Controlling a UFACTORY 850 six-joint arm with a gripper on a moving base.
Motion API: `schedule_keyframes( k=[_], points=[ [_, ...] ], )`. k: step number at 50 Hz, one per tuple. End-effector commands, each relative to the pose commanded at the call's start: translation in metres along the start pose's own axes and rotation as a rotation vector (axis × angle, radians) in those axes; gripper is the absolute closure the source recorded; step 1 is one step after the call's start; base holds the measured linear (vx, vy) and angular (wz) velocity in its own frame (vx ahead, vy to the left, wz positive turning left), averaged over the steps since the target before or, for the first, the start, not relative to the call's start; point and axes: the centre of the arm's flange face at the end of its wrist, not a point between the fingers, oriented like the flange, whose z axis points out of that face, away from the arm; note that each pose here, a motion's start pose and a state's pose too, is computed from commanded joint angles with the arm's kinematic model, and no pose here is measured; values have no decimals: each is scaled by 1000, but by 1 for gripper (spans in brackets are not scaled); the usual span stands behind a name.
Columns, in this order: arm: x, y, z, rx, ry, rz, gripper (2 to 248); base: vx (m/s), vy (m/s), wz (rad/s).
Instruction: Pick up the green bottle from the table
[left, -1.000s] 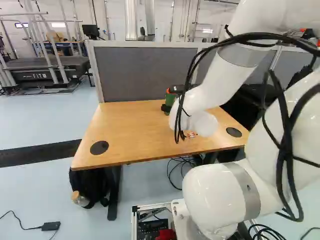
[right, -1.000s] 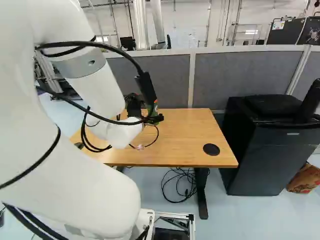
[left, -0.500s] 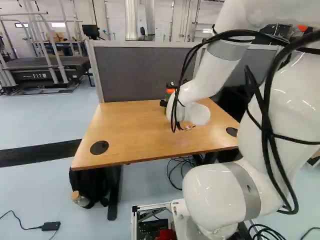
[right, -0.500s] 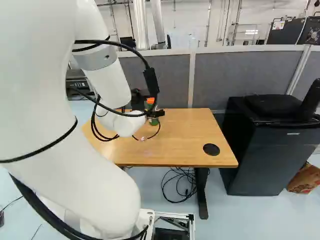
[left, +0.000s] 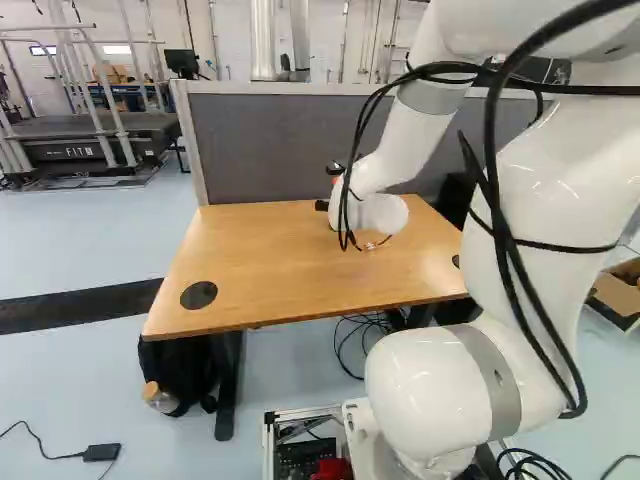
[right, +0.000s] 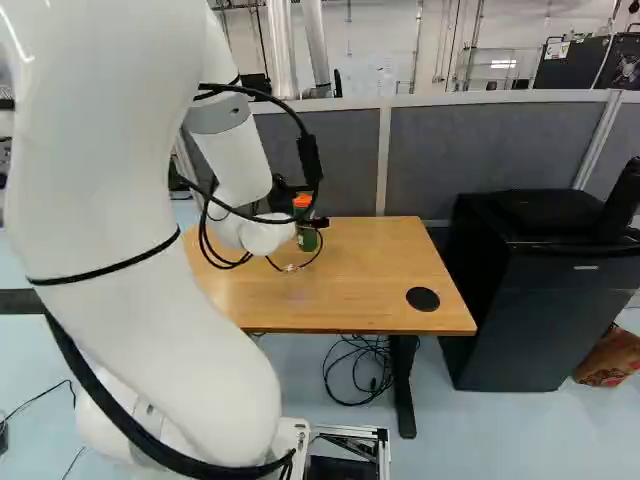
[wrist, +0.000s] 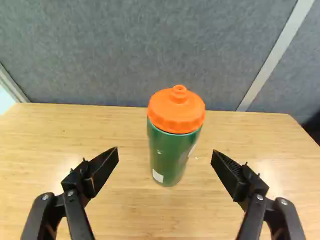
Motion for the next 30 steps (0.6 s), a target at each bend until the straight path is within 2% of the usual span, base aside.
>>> schedule_keyframes(
  k=[10, 30],
  points=[
    [4, 0, 18, 21, -37, -24, 4, 0, 0, 0],
    [19, 2, 54, 23, -29, -28, 4, 0, 0, 0]
  ],
)
